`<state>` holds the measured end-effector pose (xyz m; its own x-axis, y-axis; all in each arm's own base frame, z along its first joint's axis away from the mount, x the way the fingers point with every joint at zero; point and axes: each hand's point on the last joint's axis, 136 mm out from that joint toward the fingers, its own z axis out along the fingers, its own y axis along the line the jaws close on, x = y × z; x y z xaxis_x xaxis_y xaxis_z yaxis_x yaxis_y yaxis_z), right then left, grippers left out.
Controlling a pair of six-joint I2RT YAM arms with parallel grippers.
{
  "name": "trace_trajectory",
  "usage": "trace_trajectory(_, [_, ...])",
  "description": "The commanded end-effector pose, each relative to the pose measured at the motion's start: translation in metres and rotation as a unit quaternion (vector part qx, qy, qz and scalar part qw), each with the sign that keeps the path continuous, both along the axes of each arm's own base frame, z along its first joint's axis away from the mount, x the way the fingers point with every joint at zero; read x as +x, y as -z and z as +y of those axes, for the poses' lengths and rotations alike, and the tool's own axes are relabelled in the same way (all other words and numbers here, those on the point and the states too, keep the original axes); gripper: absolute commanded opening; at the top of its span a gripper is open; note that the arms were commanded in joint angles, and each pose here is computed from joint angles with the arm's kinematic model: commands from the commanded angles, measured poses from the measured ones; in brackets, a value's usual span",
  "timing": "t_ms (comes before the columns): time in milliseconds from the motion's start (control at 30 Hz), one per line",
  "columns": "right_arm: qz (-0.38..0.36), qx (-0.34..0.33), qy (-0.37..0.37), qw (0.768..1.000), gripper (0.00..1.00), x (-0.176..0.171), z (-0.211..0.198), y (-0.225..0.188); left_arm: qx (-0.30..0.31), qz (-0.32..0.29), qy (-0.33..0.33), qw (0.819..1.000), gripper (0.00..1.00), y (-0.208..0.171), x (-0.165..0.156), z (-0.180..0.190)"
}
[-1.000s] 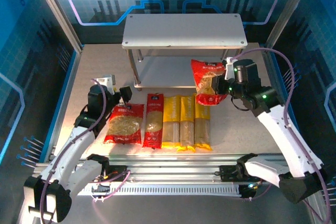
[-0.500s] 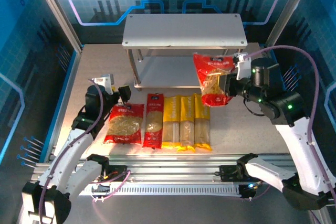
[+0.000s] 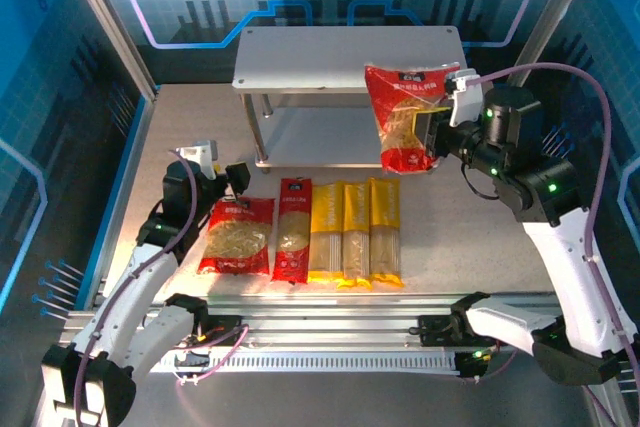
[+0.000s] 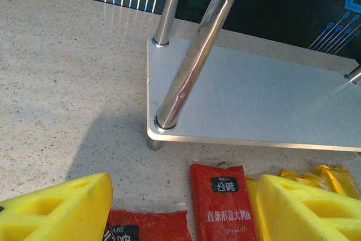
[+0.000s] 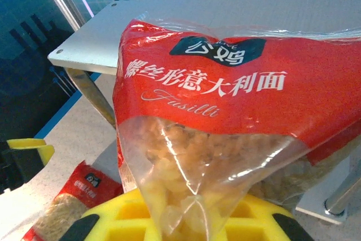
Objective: Place and organize the pasta boxes and bags onto the shelf
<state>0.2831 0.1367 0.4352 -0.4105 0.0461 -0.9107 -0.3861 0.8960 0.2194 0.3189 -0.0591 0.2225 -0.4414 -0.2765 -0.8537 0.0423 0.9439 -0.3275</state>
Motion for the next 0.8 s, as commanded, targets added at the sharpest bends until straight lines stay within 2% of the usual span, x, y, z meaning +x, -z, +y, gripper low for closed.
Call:
trace_trajectory(0, [-0.148,0.038,0.017,0.988,0.00,0.003,-0.006,-0.083,-0.006,-0.015,0.008,1.000,0.69,-0.016,0.002,-0.004])
trace_trajectory(300, [-0.204,0.031,0.073,0.976,0.00,0.037,-0.019,-0.108,-0.005,-0.014,0.009,1.000,0.69,-0.017,0.004,-0.005])
trace_trajectory(467, [-0.211,0.021,0.097,0.973,0.00,0.070,-0.025,-0.111,-0.005,-0.013,0.008,1.000,0.69,-0.017,0.006,-0.005])
trace_trajectory(767, [-0.219,0.056,0.117,0.967,0.00,0.112,-0.045,-0.124,0.000,-0.013,0.005,1.000,0.69,-0.020,0.008,-0.004])
